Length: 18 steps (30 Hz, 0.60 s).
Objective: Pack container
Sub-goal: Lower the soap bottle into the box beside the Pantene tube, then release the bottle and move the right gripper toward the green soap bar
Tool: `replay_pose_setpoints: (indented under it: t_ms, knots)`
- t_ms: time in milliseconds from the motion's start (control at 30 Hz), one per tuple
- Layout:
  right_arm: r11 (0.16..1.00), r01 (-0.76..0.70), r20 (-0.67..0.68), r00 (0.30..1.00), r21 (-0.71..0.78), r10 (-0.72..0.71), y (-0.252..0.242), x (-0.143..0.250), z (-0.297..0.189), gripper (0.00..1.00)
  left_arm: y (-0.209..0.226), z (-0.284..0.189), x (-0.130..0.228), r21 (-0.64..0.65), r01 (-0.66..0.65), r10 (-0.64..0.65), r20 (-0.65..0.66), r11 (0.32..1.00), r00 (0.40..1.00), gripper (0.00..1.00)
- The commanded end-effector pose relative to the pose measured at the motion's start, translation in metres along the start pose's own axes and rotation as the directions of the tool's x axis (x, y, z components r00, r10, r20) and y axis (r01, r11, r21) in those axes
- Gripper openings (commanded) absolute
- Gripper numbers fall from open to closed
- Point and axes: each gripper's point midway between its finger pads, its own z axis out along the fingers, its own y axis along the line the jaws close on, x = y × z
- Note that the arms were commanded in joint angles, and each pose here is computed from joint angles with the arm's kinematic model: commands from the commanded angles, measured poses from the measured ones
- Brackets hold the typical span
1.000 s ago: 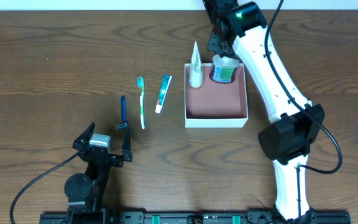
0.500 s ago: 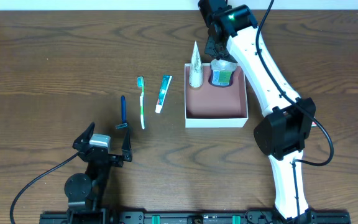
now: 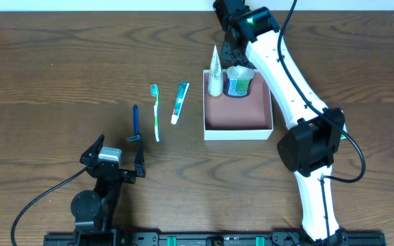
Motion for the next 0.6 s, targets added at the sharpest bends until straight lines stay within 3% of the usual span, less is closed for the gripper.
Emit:
replay_pose_setpoints:
  t_ms: [0, 200, 367, 533, 567]
  knots:
    - [1.000, 0.007, 0.030, 1.000, -0.002, -0.007, 0.002, -0.005, -0.007, 0.47, -0.002, 0.001, 0.016, 0.014, 0.001, 0.000, -0.044, 1.000, 0.999, 0.98]
    - [1.000, 0.007, 0.032, 0.999, 0.003, -0.007, 0.001, -0.005, -0.007, 0.53, -0.002, 0.001, 0.016, 0.014, 0.001, 0.000, -0.044, 1.000, 0.999, 0.98]
    - [0.999, 0.012, 0.084, 0.996, 0.045, -0.016, -0.008, -0.016, -0.013, 0.70, -0.002, 0.001, 0.016, 0.014, 0.001, 0.000, -0.044, 1.000, 0.999, 0.98]
    - [0.996, 0.063, 0.181, 0.981, 0.070, -0.074, -0.023, -0.039, -0.048, 0.99, -0.002, 0.001, 0.016, 0.014, 0.001, 0.000, -0.044, 1.000, 0.999, 0.98]
    - [0.997, 0.046, 0.208, 0.976, 0.067, -0.059, -0.029, -0.045, -0.061, 0.99, -0.002, 0.001, 0.016, 0.014, 0.001, 0.000, -0.044, 1.000, 0.999, 0.98]
